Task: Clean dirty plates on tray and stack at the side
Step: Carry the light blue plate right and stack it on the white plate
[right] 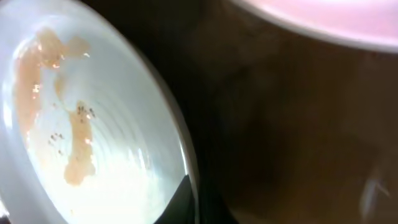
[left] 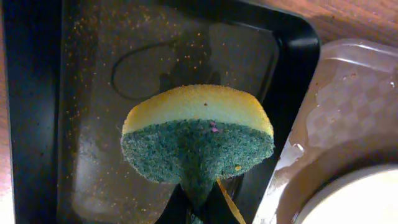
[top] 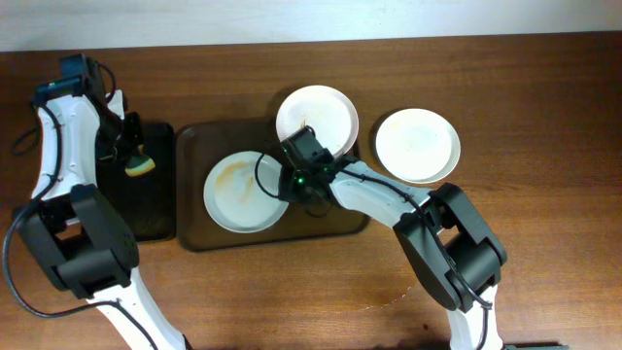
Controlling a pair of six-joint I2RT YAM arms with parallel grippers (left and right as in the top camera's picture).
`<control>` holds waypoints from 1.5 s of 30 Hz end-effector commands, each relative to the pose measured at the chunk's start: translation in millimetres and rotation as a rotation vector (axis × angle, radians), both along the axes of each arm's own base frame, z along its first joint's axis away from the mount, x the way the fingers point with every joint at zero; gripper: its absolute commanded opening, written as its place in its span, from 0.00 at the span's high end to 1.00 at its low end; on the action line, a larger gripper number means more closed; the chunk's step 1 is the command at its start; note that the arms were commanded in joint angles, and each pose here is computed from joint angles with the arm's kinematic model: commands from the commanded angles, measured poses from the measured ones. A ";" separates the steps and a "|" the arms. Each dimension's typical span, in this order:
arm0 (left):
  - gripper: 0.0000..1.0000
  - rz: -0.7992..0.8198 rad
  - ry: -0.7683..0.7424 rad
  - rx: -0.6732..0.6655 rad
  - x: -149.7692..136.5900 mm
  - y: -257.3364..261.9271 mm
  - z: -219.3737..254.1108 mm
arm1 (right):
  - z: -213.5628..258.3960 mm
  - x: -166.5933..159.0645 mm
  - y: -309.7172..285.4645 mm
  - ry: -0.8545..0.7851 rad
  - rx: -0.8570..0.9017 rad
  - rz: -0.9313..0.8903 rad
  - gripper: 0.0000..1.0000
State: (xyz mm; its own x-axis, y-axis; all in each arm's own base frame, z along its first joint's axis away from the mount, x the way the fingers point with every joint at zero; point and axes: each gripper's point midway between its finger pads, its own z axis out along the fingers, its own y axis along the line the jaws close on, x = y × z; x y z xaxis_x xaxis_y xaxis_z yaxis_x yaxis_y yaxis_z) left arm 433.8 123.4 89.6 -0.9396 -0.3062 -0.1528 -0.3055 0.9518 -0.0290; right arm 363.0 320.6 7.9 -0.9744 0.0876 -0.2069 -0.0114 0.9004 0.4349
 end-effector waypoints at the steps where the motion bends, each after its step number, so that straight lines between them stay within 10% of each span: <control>1: 0.99 0.014 0.000 0.001 -0.4 0.4 -7.2 | 61.6 12.2 4.9 -0.142 -0.033 0.107 0.96; 13: 0.99 0.014 -0.058 0.018 16.0 5.3 -9.1 | 198.6 18.8 -42.2 -0.830 -0.953 -0.045 0.96; 22: 0.99 0.014 -0.059 0.018 16.1 5.3 -9.3 | 241.1 -12.6 -26.0 -1.038 -1.091 -0.124 0.96; 31: 0.99 0.014 -0.058 0.018 16.0 5.3 -9.3 | 225.7 -11.5 -17.3 -0.983 -1.019 -0.065 0.96; 37: 0.99 0.014 -0.056 0.021 15.4 5.7 -9.4 | 214.8 -0.2 -14.8 -0.673 -0.517 0.087 0.96; 45: 0.99 0.013 -0.048 0.018 13.6 4.9 -9.9 | 248.7 42.6 -220.4 -0.337 -0.174 -0.237 0.96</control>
